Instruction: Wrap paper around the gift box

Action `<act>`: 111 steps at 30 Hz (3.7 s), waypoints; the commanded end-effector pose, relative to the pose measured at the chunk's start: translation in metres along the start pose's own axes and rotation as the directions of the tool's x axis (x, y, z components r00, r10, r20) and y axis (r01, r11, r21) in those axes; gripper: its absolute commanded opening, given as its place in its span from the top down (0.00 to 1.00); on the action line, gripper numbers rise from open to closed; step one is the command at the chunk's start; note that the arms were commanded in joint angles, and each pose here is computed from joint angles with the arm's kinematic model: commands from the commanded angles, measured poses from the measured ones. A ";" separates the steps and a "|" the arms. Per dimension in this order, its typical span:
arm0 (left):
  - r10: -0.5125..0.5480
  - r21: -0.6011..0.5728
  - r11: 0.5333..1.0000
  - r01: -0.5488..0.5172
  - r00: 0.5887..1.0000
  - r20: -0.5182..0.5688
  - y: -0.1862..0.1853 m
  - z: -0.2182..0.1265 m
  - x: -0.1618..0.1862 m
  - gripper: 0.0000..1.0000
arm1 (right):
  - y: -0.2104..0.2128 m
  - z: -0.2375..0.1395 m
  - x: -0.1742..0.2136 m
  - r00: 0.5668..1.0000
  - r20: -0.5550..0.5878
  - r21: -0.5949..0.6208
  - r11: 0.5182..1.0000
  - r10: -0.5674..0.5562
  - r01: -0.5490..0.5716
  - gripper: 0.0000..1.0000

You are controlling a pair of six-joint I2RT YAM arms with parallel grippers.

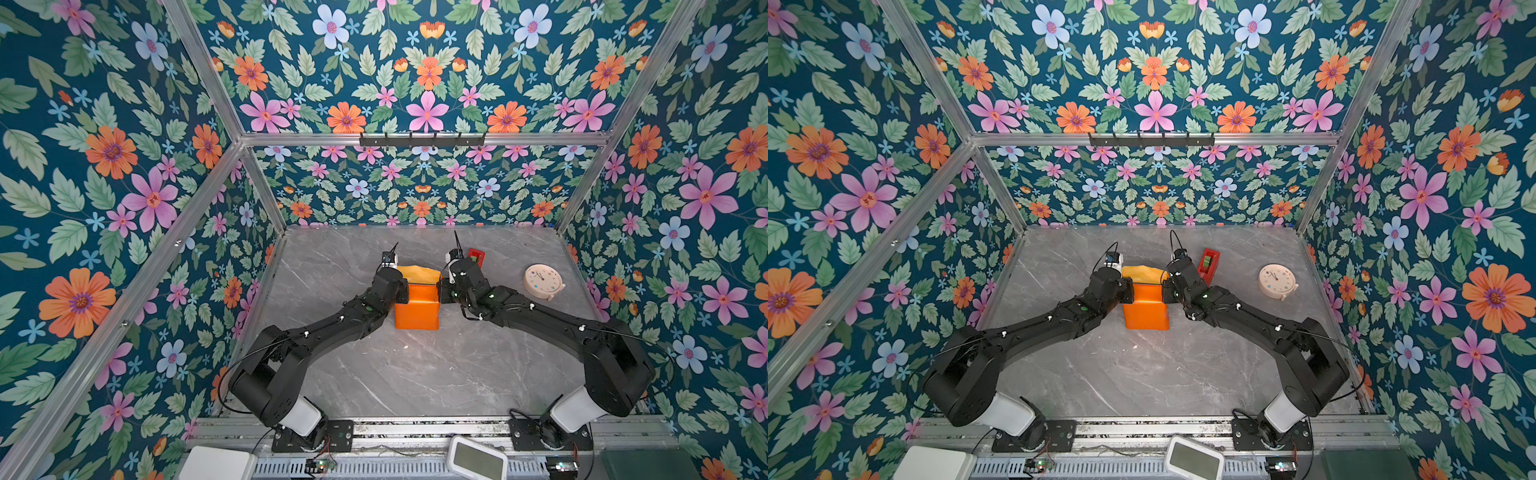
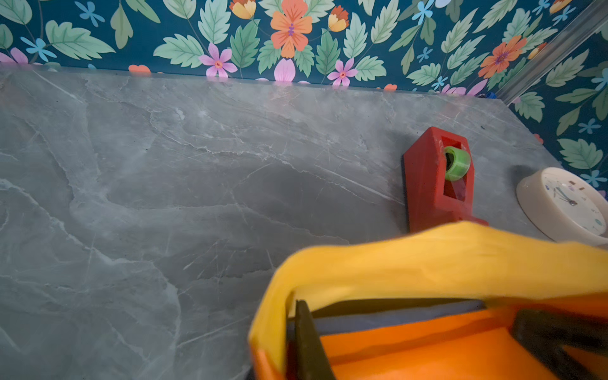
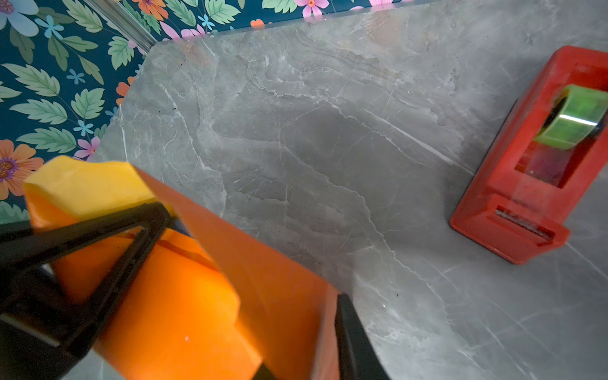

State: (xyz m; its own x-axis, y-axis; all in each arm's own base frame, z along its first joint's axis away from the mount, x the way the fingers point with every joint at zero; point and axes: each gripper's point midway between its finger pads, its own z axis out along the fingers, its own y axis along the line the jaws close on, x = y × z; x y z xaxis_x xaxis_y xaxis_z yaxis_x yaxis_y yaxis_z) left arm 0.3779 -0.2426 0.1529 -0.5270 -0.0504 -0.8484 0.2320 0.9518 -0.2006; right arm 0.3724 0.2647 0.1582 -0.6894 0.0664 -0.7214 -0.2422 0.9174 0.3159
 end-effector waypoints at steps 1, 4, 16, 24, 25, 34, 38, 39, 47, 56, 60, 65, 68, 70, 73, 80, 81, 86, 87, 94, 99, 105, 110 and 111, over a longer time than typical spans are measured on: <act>0.005 -0.016 1.000 -0.005 1.000 0.000 0.003 0.002 0.001 0.97 | -0.003 -0.001 0.001 1.000 -0.001 0.019 1.000 -0.005 0.005 0.83; 0.007 -0.018 1.000 -0.008 1.000 -0.009 0.003 0.005 0.006 1.00 | -0.005 0.003 0.006 1.000 -0.019 0.028 1.000 -0.006 0.007 0.89; -0.013 -0.030 0.999 0.013 1.000 -0.004 0.007 0.005 0.011 1.00 | -0.001 0.004 0.001 1.000 -0.023 0.024 1.000 0.004 -0.003 1.00; -0.025 -0.038 0.999 0.025 1.000 0.000 0.011 0.002 0.014 1.00 | 0.014 -0.010 -0.005 0.999 -0.039 -0.047 0.998 0.035 -0.037 0.76; -0.028 -0.037 0.999 0.028 1.000 0.003 0.011 0.001 0.013 1.00 | 0.017 -0.015 -0.005 0.998 -0.044 -0.064 0.997 0.034 -0.036 0.69; -0.019 -0.022 1.000 0.019 1.000 -0.001 0.009 0.000 0.013 1.00 | 0.011 -0.061 -0.003 0.994 -0.099 -0.217 0.974 0.041 -0.062 0.48; -0.014 -0.021 1.000 0.014 1.000 0.000 0.008 0.000 0.012 1.00 | -0.016 -0.061 -0.007 0.990 -0.106 -0.195 0.974 0.095 -0.115 0.50; -0.014 -0.020 1.000 0.014 1.000 0.000 0.008 0.000 0.012 1.00 | -0.019 -0.059 -0.009 0.990 -0.105 -0.182 0.977 0.096 -0.114 0.52; -0.012 -0.021 1.000 0.012 1.000 -0.001 0.008 -0.001 0.011 1.00 | -0.011 -0.020 -0.009 0.979 -0.177 -0.204 0.970 0.097 -0.133 0.65; -0.011 -0.016 1.000 0.011 1.000 -0.005 0.007 0.001 0.013 1.00 | 0.005 -0.011 -0.009 0.973 -0.193 -0.287 0.941 0.127 -0.180 0.63; -0.010 -0.015 1.000 0.010 1.000 -0.005 0.007 0.001 0.013 1.00 | 0.007 -0.005 -0.003 0.970 -0.211 -0.281 0.942 0.125 -0.182 0.63; -0.010 -0.012 1.000 0.010 1.000 -0.007 0.007 0.001 0.014 1.00 | 0.007 0.004 -0.003 0.968 -0.214 -0.273 0.944 0.130 -0.187 0.63; -0.011 -0.008 1.000 0.011 1.000 -0.005 0.006 0.001 0.014 1.00 | 0.007 0.007 -0.005 0.969 -0.210 -0.271 0.944 0.132 -0.188 0.61; -0.013 -0.005 1.000 0.013 1.000 -0.007 0.006 0.001 0.015 1.00 | 0.002 0.019 0.003 0.962 -0.234 -0.252 0.947 0.140 -0.199 0.60; -0.014 0.002 1.000 0.014 1.000 -0.011 0.005 0.001 0.016 1.00 | 0.001 0.024 0.006 0.960 -0.238 -0.247 0.946 0.148 -0.208 0.58; -0.015 0.011 1.000 0.015 1.000 -0.014 0.003 0.002 0.017 1.00 | -0.002 0.036 0.004 0.958 -0.227 -0.229 0.946 0.178 -0.230 0.54; -0.016 0.014 1.000 0.016 1.000 -0.012 0.002 0.001 0.016 1.00 | -0.002 0.037 0.005 0.956 -0.228 -0.229 0.945 0.182 -0.234 0.54; -0.018 0.026 0.999 0.018 1.000 -0.017 0.000 0.003 0.017 1.00 | -0.008 0.039 0.019 0.950 -0.251 -0.215 0.946 0.185 -0.242 0.54; -0.018 0.028 0.999 0.018 1.000 -0.017 0.000 0.002 0.017 1.00 | -0.010 0.039 0.022 0.949 -0.255 -0.212 0.947 0.185 -0.242 0.54; -0.025 0.043 0.999 0.025 1.000 -0.003 -0.005 0.001 0.008 0.76 | -0.014 0.040 0.043 0.948 -0.262 -0.240 0.939 0.181 -0.246 0.54; -0.038 0.076 0.996 0.036 0.999 0.019 -0.013 -0.007 -0.008 0.49 | -0.017 0.039 0.049 0.955 -0.242 -0.253 0.939 0.171 -0.233 0.54; -0.080 0.115 0.991 0.073 0.995 0.052 -0.014 -0.035 -0.024 0.27 | -0.018 0.039 0.055 0.959 -0.232 -0.269 0.937 0.164 -0.225 0.54; -0.282 0.164 0.951 0.264 0.955 0.097 0.024 -0.059 -0.029 0.21 | -0.017 0.041 0.057 0.959 -0.234 -0.272 0.936 0.163 -0.225 0.54; -0.318 0.163 0.940 0.301 0.944 0.086 0.034 -0.059 -0.027 0.22 | -0.017 0.041 0.057 0.959 -0.233 -0.273 0.935 0.162 -0.224 0.54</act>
State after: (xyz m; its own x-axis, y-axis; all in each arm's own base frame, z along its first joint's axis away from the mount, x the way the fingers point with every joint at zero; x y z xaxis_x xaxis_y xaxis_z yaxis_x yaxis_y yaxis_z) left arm 0.3521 -0.2006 0.1966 -0.4770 -0.2625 -0.8388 0.2198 0.8884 -0.4030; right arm 0.3854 0.2797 0.1260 -0.7839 0.1796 -0.5943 -0.3408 0.6757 0.6537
